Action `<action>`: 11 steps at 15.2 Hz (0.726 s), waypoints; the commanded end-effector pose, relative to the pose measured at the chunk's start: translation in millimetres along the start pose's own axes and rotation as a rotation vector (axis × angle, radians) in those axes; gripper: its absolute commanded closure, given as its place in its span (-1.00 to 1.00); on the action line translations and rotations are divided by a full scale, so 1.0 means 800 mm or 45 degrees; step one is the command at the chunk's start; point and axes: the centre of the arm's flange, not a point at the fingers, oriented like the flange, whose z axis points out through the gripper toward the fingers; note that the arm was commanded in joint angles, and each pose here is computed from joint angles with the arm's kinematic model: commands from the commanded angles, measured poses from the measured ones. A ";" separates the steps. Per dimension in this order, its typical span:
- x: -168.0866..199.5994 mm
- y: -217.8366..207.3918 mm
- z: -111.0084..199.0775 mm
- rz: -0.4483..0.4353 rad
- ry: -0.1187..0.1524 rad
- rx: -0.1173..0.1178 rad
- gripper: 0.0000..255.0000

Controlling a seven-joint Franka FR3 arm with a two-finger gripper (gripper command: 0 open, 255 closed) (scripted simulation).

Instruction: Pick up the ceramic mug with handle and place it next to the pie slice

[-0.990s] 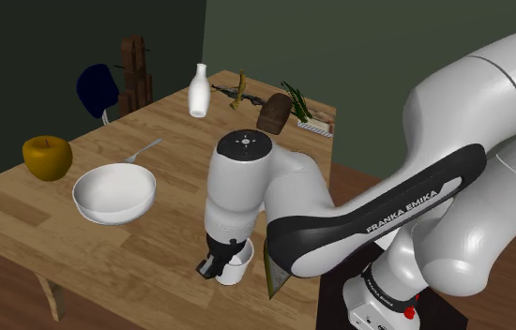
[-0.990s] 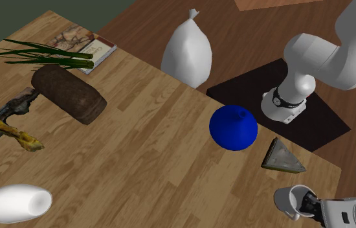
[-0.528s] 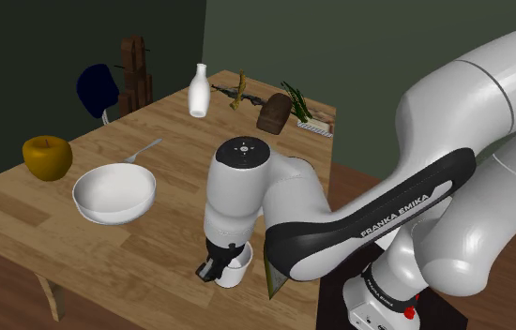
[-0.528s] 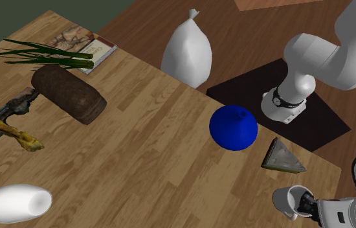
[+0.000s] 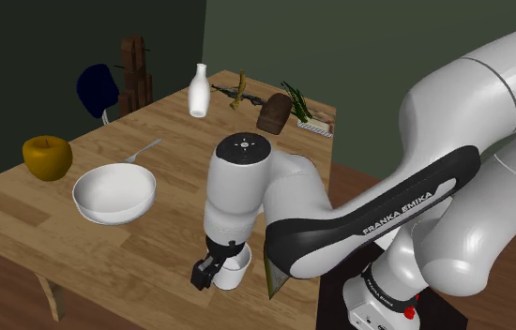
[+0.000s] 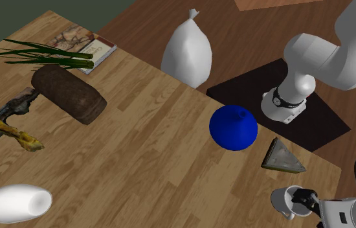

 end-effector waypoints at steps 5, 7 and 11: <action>-0.001 -0.001 -0.055 0.000 -0.001 0.000 -1.00; -0.001 -0.001 -0.055 0.000 -0.001 0.000 -1.00; -0.001 -0.001 -0.055 0.000 -0.001 0.000 -1.00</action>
